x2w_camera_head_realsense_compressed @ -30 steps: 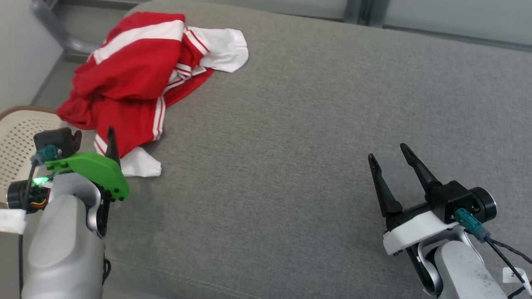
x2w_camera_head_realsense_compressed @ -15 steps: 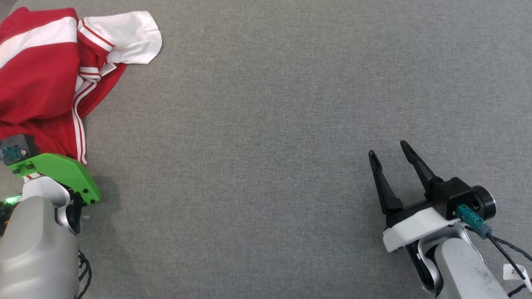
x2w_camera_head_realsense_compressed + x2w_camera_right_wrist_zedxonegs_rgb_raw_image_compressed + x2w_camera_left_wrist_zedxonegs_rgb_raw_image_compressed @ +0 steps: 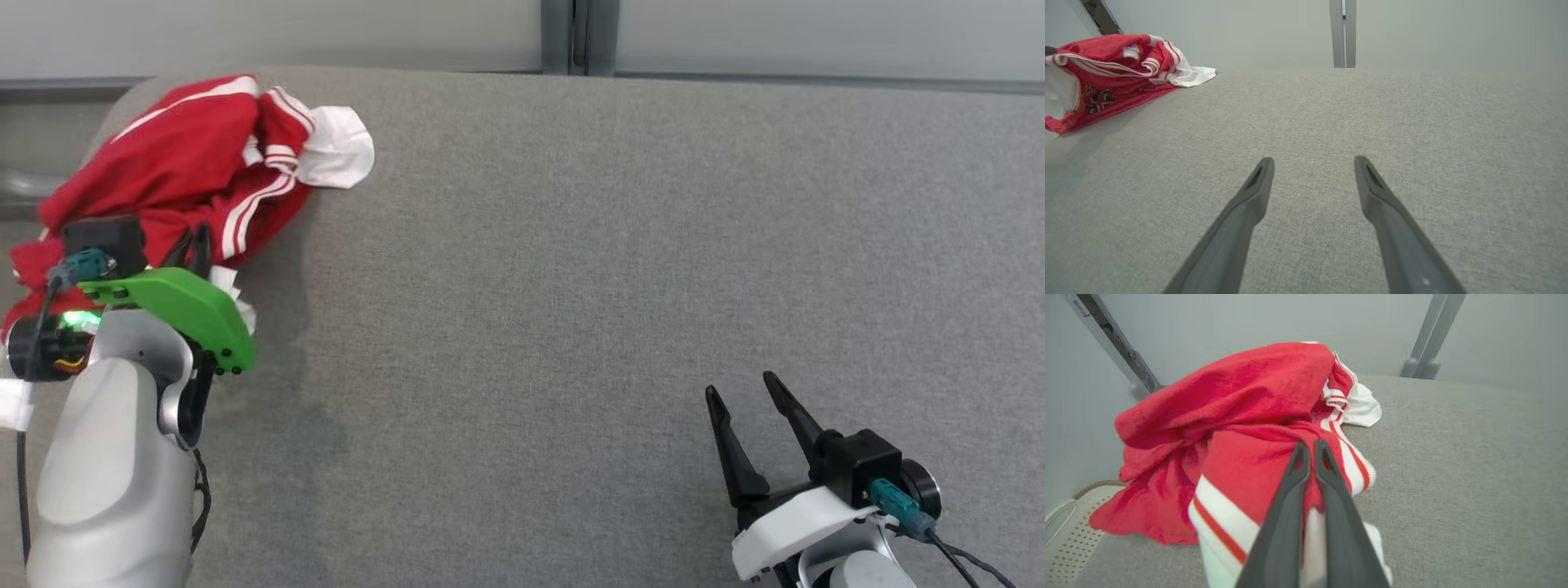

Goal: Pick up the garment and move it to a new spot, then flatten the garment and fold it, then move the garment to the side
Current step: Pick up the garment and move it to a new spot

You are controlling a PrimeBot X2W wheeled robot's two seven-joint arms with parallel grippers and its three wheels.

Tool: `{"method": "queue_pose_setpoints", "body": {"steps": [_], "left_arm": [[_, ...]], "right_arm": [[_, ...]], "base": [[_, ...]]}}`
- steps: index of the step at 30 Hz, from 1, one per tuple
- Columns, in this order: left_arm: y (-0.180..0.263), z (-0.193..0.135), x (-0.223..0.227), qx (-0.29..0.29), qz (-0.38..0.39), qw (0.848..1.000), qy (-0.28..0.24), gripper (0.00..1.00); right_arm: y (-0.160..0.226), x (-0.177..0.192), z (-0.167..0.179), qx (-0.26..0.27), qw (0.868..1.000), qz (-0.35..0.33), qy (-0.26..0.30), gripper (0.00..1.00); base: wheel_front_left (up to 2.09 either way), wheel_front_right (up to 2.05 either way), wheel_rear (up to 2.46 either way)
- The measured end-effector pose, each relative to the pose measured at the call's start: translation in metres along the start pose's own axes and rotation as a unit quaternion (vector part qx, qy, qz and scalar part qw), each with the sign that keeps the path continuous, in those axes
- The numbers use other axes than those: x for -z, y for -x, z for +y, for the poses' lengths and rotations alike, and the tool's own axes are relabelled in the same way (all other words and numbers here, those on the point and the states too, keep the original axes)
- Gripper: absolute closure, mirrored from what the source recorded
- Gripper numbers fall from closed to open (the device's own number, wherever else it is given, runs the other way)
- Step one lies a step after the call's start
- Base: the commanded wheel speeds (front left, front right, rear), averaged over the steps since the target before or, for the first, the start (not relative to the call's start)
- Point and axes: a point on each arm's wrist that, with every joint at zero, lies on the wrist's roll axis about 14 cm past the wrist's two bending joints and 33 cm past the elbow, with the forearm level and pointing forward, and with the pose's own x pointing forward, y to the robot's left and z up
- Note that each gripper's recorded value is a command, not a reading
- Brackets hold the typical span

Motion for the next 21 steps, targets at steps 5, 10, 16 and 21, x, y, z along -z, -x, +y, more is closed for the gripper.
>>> {"method": "queue_pose_setpoints", "body": {"steps": [5, 10, 16, 21], "left_arm": [[0.048, -0.041, -0.079, 0.068, -0.100, 0.992, -0.019, 1.00], [0.109, -0.088, -0.133, 0.148, -0.167, 0.974, -0.027, 1.00], [0.170, -0.152, -0.174, 0.270, -0.222, 0.937, -0.028, 1.00], [0.208, -0.204, -0.189, 0.386, -0.232, 0.893, -0.013, 1.00]], "right_arm": [[0.008, -0.025, 0.015, -0.013, 0.999, -0.035, 0.006, 0.00], [0.018, -0.044, 0.014, -0.004, 0.998, -0.062, 0.015, 0.00], [0.033, -0.054, -0.004, 0.031, 0.996, -0.078, 0.012, 0.00], [0.048, -0.055, -0.025, 0.069, 0.994, -0.084, 0.001, 0.00]], "base": [[0.00, 0.00, 0.00], [0.00, 0.00, 0.00], [0.00, 0.00, 0.00], [0.00, 0.00, 0.00]]}}
